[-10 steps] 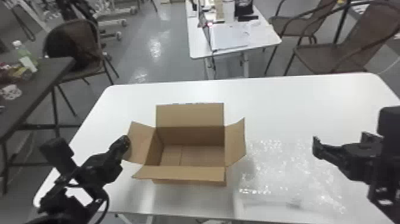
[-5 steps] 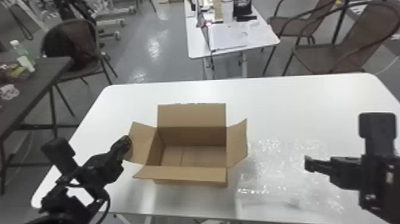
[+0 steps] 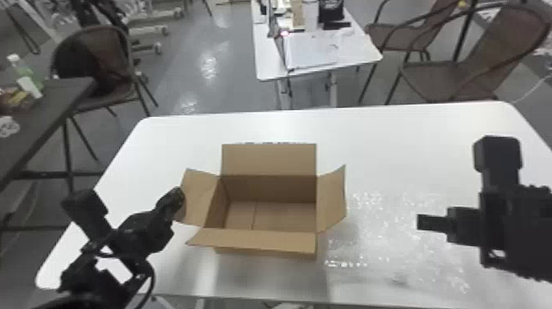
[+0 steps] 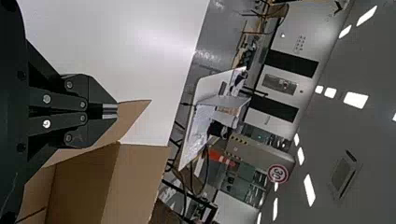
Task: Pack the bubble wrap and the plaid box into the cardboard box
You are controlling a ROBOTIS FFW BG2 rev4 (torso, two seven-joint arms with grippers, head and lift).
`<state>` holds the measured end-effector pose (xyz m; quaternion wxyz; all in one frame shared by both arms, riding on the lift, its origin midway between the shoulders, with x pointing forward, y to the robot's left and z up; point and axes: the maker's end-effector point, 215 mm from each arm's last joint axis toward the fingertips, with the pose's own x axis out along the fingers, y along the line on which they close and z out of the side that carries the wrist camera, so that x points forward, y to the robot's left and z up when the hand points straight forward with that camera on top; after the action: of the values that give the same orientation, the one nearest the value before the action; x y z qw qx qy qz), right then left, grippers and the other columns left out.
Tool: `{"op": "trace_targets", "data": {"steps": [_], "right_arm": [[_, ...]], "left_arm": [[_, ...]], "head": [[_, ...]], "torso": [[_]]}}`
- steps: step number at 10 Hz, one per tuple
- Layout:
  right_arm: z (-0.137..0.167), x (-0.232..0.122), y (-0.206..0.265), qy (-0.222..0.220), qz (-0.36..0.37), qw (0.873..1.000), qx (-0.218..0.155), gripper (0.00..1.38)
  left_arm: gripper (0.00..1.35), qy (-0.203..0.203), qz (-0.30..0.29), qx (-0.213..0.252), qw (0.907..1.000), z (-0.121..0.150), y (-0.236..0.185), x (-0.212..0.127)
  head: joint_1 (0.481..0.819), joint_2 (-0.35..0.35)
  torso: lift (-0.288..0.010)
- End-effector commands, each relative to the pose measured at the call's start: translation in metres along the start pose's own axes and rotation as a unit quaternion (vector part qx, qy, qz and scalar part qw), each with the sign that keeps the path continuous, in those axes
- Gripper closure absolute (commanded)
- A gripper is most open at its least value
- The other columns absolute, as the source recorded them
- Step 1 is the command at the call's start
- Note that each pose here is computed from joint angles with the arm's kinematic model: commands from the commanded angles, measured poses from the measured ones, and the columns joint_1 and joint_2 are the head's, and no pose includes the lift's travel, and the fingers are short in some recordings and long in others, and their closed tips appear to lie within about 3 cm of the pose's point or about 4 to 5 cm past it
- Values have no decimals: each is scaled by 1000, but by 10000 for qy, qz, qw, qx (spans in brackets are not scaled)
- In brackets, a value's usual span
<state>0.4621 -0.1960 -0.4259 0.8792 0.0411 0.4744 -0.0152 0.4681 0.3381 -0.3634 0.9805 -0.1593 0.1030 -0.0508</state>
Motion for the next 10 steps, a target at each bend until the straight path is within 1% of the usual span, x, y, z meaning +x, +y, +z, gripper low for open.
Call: {"op": "trace_targets", "data": {"steps": [1, 3, 6, 8, 9, 10], "right_arm": [[-9, -6, 29, 408, 748, 9963, 60, 87], [-10, 2, 26, 428, 631, 9969, 204, 87], [-31, 30, 18, 809, 637, 9931, 570, 87], [-32, 53, 14, 826, 700, 9924, 586, 85], [-26, 58, 13, 796, 764, 9929, 447, 93], [-27, 62, 21, 882, 1042, 9894, 496, 245]], "left_arm": [[1219, 17, -42, -25, 10000, -3, -5, 3], [1219, 19, -51, -35, 10000, -5, -6, 4], [1219, 41, -66, -61, 10000, -8, -8, 6], [1219, 53, -94, -76, 9999, -10, -10, 7], [1219, 55, -93, -76, 9999, -11, -11, 7], [1219, 66, -105, -82, 9999, -12, -12, 7]], "head": [[695, 171], [695, 192], [695, 191], [695, 189], [695, 187], [695, 181]], "torso": [[-122], [-122], [-122], [-122], [-122], [-122]]}}
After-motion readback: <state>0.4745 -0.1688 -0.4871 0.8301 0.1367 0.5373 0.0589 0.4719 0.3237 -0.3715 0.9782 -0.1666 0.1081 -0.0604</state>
